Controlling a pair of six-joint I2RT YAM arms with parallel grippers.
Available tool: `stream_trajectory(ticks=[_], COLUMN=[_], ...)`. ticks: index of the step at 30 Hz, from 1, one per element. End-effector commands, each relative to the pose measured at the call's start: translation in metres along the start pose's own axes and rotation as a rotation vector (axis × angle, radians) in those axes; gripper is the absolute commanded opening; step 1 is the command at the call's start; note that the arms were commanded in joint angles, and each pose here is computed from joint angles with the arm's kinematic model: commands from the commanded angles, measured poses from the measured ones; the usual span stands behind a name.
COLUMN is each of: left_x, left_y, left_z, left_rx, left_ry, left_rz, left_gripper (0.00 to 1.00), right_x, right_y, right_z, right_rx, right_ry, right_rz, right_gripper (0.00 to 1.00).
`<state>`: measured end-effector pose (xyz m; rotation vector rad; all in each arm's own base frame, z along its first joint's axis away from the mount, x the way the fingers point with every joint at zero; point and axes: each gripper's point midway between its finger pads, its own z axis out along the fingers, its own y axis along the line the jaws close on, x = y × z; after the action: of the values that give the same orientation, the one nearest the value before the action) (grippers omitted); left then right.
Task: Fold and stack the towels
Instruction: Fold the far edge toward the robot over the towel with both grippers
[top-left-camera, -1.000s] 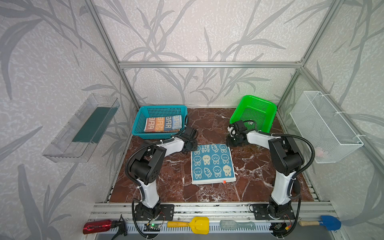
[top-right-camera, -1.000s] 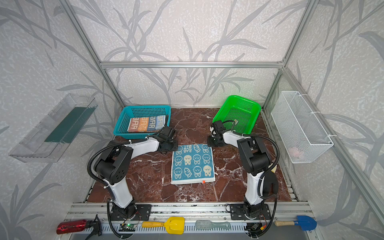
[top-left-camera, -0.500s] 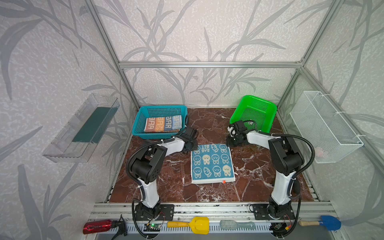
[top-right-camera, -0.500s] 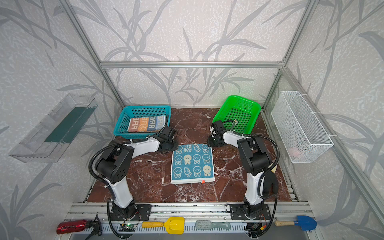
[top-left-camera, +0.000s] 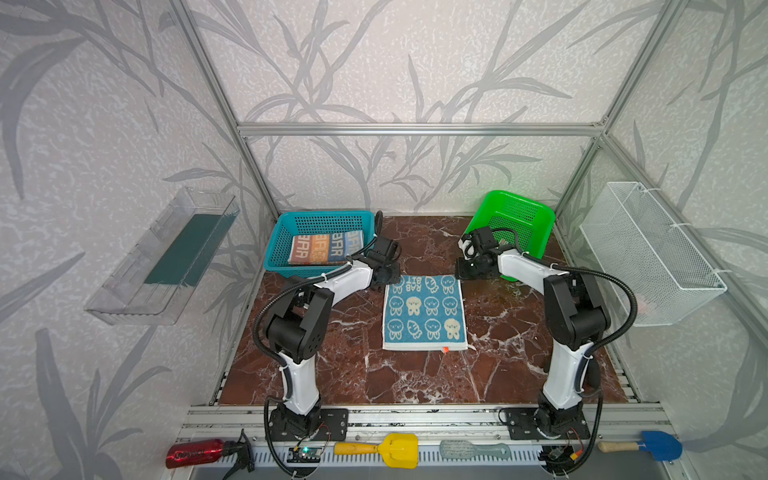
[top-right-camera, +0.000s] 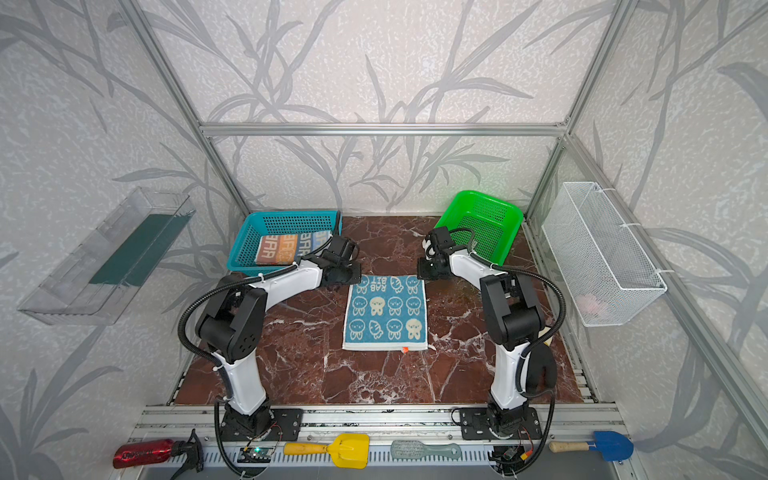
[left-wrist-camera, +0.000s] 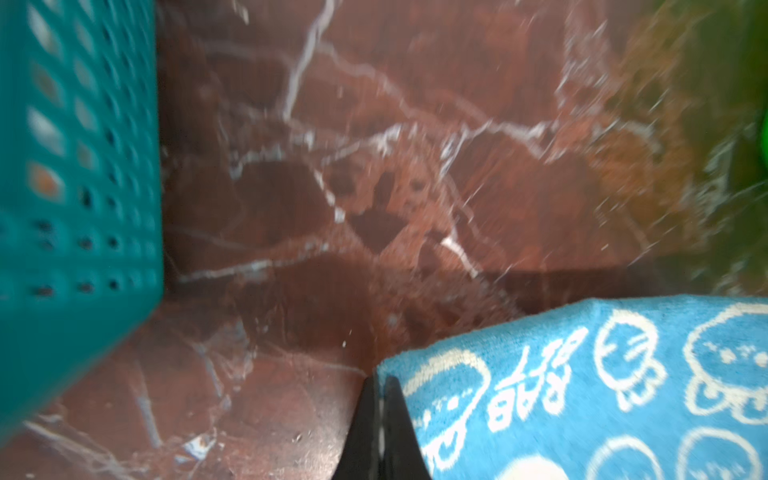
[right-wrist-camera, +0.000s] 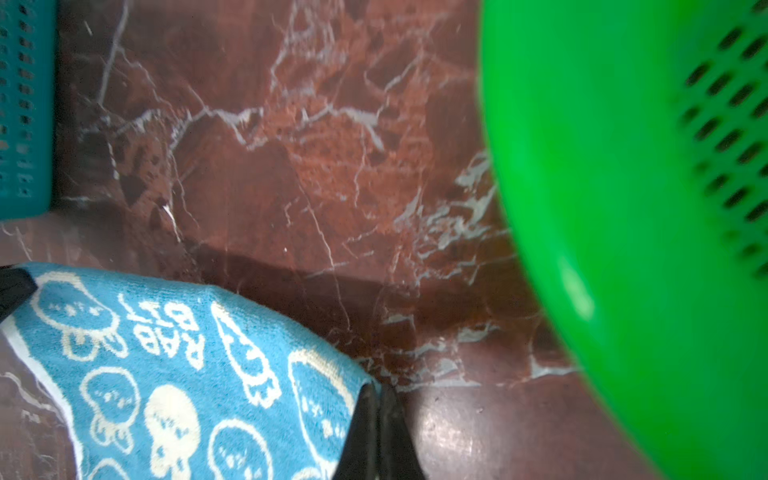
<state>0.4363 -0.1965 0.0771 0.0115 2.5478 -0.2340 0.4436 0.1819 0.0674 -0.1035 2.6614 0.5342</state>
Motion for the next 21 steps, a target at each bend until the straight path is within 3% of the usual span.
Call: stream_trajectory(ticks=[1, 8, 21], left_x=[-0.017, -0.033, 0.050], left_y=[0.007, 0.011, 0.020], left_z=[-0.006, -0.032, -0.057], left_rx=[-0.059, -0.090, 0.016], left_ry=[-0.018, -0.065, -0.011], left_rz=[0.031, 0.052, -0.021], left_gripper=[0.00, 0.00, 0.00], right_x=[-0.013, -0.012, 0.104], right_y=[0.003, 0.010, 0.005], right_z=[-0.014, -0.042, -0.038], right_rx=[-0.006, -0.014, -0.034], right_ry=[-0.005, -0.036, 0.086], right_rz=[-0.010, -0.022, 0.009], right_gripper=[0.00, 0.00, 0.00])
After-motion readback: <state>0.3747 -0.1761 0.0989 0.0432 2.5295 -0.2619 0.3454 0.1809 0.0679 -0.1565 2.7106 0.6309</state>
